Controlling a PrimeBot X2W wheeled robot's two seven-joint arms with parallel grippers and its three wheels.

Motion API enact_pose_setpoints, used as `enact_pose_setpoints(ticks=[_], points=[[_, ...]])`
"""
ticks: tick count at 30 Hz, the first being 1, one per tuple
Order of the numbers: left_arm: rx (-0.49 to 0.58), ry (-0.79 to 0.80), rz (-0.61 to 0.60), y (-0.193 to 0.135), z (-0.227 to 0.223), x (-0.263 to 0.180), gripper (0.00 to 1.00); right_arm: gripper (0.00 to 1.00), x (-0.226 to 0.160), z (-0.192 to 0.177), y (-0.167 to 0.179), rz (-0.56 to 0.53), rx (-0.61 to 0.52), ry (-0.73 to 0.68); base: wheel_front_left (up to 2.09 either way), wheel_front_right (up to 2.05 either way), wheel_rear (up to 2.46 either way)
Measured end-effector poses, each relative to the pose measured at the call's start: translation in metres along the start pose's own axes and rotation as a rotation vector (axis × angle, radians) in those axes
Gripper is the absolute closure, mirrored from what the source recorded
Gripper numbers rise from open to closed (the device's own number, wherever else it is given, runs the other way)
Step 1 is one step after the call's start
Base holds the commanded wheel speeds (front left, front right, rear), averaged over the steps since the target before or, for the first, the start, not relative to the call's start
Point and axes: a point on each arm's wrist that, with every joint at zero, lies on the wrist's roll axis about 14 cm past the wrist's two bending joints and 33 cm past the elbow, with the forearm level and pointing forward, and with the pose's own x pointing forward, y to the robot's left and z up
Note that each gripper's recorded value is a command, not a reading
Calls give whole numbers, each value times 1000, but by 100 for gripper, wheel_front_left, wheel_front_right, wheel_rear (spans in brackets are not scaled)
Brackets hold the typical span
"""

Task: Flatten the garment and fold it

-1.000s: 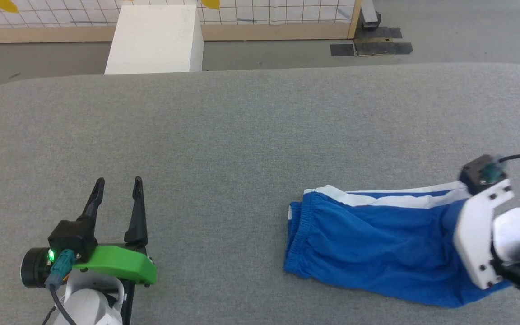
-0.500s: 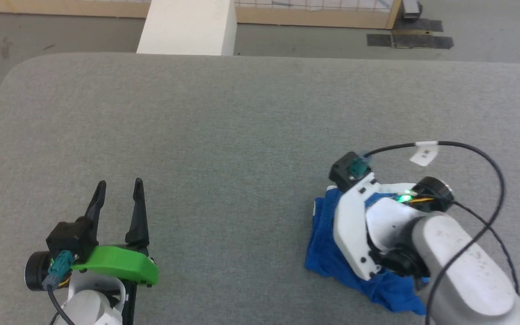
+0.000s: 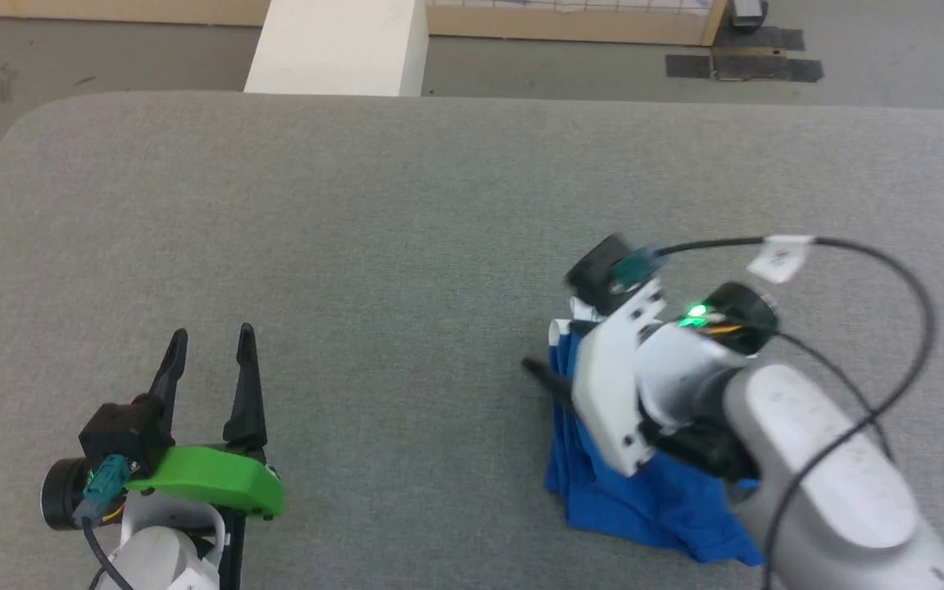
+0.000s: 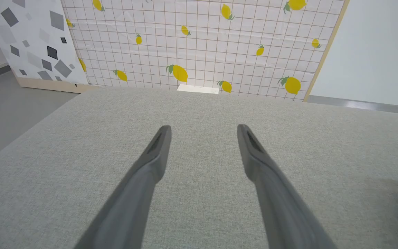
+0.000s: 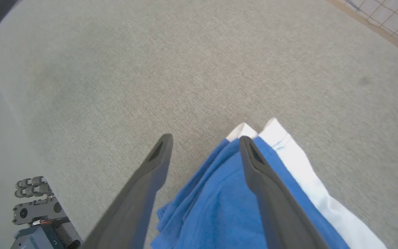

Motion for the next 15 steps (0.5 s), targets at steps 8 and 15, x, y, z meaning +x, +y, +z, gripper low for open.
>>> enact_pose_setpoints(ticks=[8, 15], points=[[-12, -24, -51, -18, 7, 6, 0, 0, -65, -67, -85, -290, 121, 80, 0, 0, 0], [-16, -12, -76, -27, 2, 10, 0, 0, -74, -126, -74, -304, 241, 189, 0, 0, 0]])
